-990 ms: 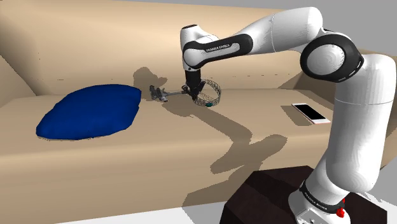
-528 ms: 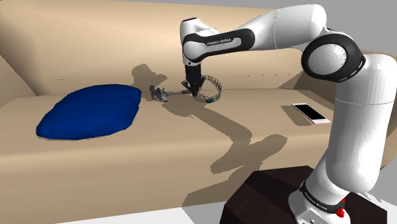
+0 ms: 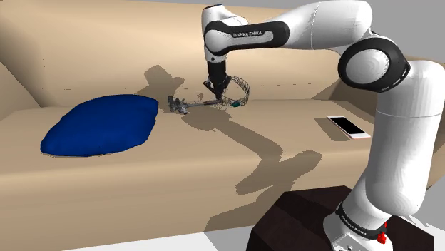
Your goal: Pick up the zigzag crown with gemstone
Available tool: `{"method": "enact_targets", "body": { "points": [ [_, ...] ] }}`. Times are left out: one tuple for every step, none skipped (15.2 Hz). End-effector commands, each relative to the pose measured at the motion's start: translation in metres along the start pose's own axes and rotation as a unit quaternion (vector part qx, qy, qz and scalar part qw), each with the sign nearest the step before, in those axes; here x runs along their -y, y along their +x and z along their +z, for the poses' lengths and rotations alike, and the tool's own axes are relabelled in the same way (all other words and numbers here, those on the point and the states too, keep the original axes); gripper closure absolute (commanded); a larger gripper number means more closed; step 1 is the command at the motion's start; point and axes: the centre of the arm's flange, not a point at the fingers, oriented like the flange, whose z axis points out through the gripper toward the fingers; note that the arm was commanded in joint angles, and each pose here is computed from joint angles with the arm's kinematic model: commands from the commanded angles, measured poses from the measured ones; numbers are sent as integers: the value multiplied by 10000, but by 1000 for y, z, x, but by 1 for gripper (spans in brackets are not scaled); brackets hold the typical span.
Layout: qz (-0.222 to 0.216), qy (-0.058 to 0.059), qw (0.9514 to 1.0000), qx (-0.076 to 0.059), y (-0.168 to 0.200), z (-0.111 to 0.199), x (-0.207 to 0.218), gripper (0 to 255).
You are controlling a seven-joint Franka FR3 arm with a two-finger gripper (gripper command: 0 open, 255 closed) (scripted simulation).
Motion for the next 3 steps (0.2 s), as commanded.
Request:
{"method": "enact_targets", "body": {
  "points": [
    [0,0,10000,2,-1,-10,-1,255],
    [0,0,10000,2,-1,-10,-1,255],
    [0,0,10000,2,-1,-10,-1,255]
  ]
}}
